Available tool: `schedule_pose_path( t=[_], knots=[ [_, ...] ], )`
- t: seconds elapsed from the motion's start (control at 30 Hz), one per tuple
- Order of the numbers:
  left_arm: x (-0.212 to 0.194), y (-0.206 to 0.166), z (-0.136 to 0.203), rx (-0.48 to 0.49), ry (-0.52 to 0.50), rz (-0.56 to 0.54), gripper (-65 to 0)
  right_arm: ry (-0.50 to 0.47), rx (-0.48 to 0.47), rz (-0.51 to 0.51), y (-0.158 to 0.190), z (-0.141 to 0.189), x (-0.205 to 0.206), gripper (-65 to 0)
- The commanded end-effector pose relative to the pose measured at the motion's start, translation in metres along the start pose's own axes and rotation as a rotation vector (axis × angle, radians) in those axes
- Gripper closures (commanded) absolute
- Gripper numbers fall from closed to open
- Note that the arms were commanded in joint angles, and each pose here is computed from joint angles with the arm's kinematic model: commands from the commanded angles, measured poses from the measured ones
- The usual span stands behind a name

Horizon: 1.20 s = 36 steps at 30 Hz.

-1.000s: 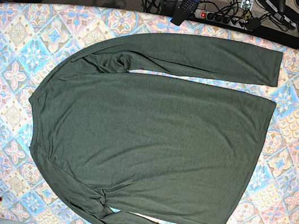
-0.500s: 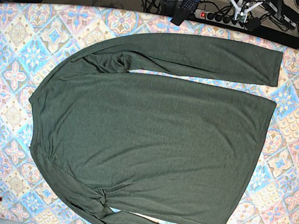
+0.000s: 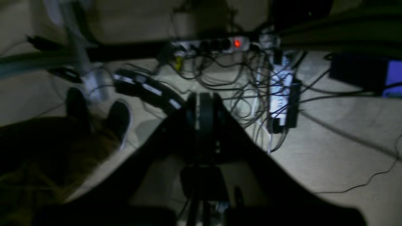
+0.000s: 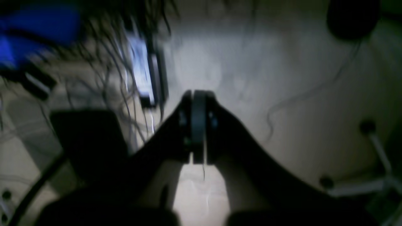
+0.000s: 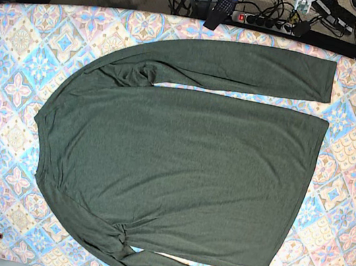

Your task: Fold the T-shirt properly

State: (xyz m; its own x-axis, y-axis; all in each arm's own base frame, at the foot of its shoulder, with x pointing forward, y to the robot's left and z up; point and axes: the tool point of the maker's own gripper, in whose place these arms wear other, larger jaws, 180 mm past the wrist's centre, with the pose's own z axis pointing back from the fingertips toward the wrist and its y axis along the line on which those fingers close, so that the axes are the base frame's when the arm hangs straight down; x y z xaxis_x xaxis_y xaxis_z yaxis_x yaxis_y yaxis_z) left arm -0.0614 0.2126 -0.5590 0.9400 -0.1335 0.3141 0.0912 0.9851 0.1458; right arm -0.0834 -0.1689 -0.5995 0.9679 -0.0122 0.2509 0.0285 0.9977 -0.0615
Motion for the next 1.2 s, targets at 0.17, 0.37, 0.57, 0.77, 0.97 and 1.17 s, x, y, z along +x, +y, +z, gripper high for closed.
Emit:
schedule_pose_path(
  t=[0.17, 0.37, 0.57, 0.77, 0.97, 1.17],
  knots=[
    [0.013, 0.016, 0.038, -0.011, -0.068, 0.061, 0.0, -0.058, -0.012, 0.022, -0.007, 0.035, -0.001, 0.0],
    [0.049, 0.025, 0.067, -0.068, -0.090, 0.136, 0.0, -0.151, -0.041, 0.031, -0.020, 0.068, 0.022, 0.0],
    [0.100, 0.012, 0.090, -0.171, -0.142, 0.202, 0.0, -0.289, -0.084, 0.044, -0.037, 0.102, 0.070, 0.0],
    [0.130, 0.004, 0.096, -0.209, -0.207, 0.246, -0.2, -0.321, -0.097, 0.052, -0.040, 0.116, 0.108, 0.0],
    [0.143, 0.012, 0.097, -0.216, -0.237, 0.345, -7.6, -0.365, -0.091, 0.059, -0.035, 0.130, 0.142, 0.0],
    [0.157, 0.055, 0.099, -0.134, -0.293, 0.455, -24.4, -0.321, -0.091, 0.057, -0.035, 0.129, 0.137, 0.0]
  ],
)
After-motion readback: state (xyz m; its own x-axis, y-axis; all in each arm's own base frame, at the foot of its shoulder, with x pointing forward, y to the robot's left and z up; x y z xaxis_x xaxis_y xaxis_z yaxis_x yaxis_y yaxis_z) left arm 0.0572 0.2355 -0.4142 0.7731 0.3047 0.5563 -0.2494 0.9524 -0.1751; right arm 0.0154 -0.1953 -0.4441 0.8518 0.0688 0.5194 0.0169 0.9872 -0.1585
